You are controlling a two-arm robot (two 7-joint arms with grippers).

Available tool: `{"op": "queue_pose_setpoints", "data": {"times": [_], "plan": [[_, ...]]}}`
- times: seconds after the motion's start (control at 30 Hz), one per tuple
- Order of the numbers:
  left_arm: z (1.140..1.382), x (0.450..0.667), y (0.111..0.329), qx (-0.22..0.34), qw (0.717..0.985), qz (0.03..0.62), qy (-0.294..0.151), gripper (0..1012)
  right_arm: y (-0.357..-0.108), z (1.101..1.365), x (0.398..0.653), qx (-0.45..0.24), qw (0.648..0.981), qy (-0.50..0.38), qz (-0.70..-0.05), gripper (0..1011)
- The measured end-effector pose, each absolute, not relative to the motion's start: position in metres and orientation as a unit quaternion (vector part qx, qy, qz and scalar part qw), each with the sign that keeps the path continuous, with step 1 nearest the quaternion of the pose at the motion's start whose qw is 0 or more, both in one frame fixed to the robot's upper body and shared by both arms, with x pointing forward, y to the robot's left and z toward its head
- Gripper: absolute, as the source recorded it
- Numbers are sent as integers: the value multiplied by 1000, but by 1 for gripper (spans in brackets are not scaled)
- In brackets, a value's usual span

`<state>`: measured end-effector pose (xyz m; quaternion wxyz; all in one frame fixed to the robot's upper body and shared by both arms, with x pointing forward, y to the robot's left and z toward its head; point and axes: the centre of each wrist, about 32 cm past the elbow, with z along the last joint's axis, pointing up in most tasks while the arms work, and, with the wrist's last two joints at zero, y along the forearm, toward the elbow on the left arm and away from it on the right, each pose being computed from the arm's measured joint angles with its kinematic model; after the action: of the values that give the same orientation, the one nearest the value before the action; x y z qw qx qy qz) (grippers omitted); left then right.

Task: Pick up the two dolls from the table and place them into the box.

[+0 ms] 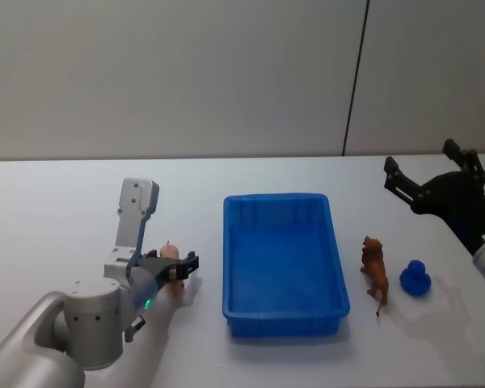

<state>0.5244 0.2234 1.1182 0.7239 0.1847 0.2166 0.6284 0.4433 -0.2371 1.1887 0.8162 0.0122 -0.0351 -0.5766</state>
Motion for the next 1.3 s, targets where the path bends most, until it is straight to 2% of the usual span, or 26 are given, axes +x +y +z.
{"op": "queue_pose_setpoints", "data": {"times": [0.17, 0.2, 0.27, 0.37, 0.4, 0.63, 0.83, 1.07, 1.3], "plan": [[1115, 526, 222, 193, 721, 628, 220, 707, -237, 1189, 443, 12, 816, -35, -577, 1001], [1115, 526, 222, 195, 720, 628, 221, 649, -237, 1189, 443, 12, 816, -35, -577, 1001], [1113, 526, 222, 198, 719, 628, 221, 618, -237, 1189, 443, 12, 816, -35, -577, 1001], [1113, 527, 222, 202, 717, 629, 221, 473, -237, 1189, 443, 12, 816, -35, -577, 1001], [1113, 527, 221, 202, 717, 630, 221, 454, -237, 1189, 443, 12, 816, -35, -577, 1001], [1111, 527, 221, 212, 714, 631, 216, 382, -237, 1189, 443, 12, 816, -35, -577, 1001], [1112, 527, 221, 226, 714, 631, 201, 375, -237, 1189, 443, 12, 816, -35, -577, 1001], [1118, 528, 222, 250, 723, 623, 164, 375, -237, 1189, 443, 12, 816, -35, -577, 1001], [1129, 530, 224, 265, 743, 606, 105, 375, -237, 1189, 443, 12, 816, -35, -577, 1001]]}}
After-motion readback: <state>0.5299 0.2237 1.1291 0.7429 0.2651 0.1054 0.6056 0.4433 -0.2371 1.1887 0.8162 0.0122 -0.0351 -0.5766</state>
